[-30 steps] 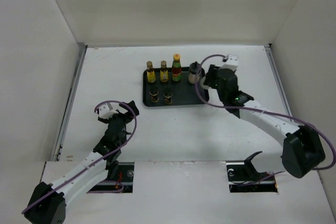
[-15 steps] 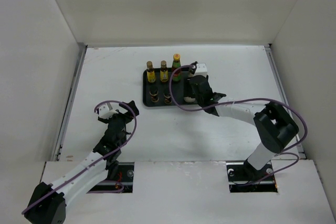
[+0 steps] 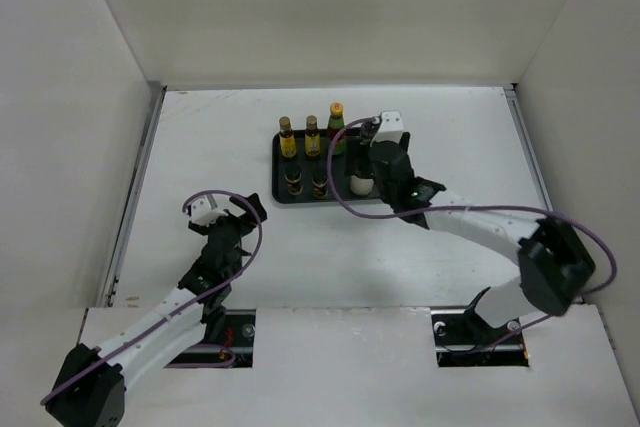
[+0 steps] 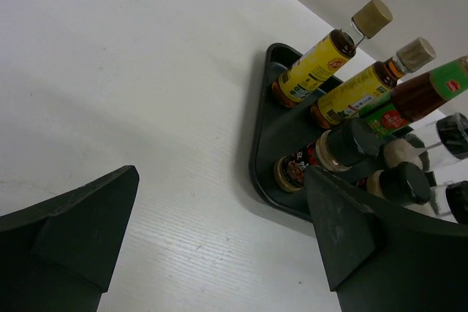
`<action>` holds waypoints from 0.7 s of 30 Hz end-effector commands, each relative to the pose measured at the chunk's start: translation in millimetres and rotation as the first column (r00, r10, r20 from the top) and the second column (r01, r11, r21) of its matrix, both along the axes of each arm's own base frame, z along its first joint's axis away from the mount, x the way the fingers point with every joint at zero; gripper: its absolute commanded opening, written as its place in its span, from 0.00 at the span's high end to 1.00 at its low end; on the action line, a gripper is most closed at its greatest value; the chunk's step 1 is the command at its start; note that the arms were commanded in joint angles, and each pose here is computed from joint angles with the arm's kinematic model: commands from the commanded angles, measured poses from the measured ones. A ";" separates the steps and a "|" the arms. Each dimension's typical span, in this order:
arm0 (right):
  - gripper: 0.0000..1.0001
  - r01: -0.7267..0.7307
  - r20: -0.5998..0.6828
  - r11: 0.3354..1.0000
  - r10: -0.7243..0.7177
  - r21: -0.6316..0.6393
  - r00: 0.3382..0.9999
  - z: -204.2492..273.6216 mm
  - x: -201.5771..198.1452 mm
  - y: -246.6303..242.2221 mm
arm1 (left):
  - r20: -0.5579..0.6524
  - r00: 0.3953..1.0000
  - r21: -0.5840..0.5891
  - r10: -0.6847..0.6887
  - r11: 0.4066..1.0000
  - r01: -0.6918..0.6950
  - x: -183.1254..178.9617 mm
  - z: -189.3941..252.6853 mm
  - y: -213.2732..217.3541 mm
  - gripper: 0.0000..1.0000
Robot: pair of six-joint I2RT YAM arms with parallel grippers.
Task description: Organize the condiment bottles
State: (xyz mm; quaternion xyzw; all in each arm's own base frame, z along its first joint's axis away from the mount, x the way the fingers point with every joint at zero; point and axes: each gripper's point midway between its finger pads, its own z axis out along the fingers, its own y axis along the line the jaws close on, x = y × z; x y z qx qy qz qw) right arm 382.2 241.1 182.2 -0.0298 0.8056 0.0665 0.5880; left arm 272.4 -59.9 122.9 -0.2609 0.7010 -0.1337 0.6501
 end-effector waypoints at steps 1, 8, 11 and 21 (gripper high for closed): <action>0.00 0.042 0.184 0.988 -0.069 0.147 0.981 89.3 -17.7 -25.3 | 0.003 1.000 -0.012 -0.018 1.000 0.018 6.7 21.2 -9.3 0.00; 0.00 0.291 0.166 0.881 -0.372 0.372 0.913 55.7 -54.9 -138.6 | -0.021 0.999 -0.017 0.031 0.999 -0.032 6.3 21.6 1.8 0.00; 0.00 0.370 0.090 0.827 -0.444 0.423 0.891 19.2 -50.6 -176.3 | -0.038 0.999 -0.027 0.036 0.999 -0.037 6.4 17.5 3.0 0.00; 0.00 0.410 -0.013 0.791 -0.454 0.454 0.891 -25.6 -40.2 -204.4 | -0.178 0.984 0.030 0.012 1.000 -0.007 3.9 -9.8 -0.5 0.00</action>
